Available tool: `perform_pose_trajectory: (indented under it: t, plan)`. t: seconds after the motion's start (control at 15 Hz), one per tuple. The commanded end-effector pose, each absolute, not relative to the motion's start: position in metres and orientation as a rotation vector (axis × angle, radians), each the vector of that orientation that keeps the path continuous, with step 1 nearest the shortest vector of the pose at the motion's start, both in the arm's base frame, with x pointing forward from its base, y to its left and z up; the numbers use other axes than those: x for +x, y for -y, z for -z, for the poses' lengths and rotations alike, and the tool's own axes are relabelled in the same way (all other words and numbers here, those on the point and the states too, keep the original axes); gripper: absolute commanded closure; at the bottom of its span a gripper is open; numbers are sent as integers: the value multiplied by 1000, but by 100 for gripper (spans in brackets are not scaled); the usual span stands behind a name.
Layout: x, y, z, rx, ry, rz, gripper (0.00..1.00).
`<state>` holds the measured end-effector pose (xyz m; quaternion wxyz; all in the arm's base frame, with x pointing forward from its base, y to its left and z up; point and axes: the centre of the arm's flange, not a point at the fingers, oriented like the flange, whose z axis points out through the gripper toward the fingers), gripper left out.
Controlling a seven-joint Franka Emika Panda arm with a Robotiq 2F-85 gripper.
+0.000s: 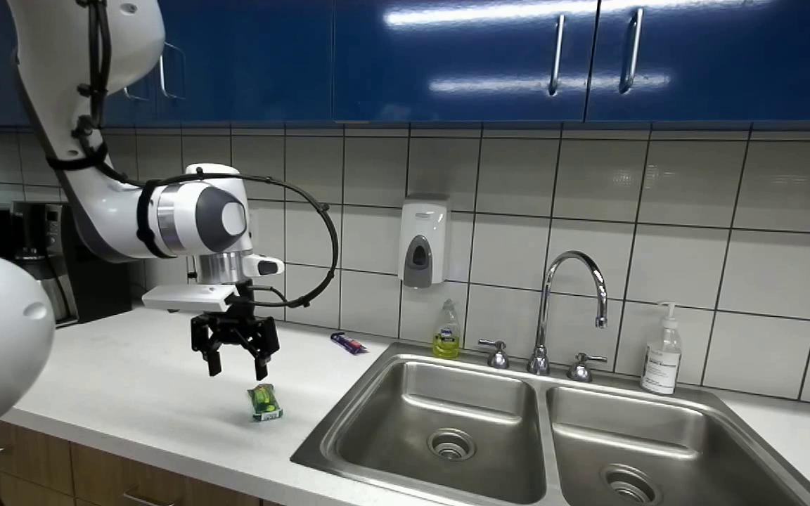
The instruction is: Remove the chocolate bar from the sink
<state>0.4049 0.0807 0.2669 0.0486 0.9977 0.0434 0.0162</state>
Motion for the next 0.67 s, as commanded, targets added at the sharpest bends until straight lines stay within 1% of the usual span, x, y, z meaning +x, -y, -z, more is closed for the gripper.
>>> perform_pose_trajectory:
  t: [0.0, 0.07, 0.6]
  plan:
    - [394, -79, -275, 3005, -161, -63, 0]
    - [403, -81, -267, 3033, -152, -52, 0]
    - [402, -81, -267, 3027, -165, -52, 0]
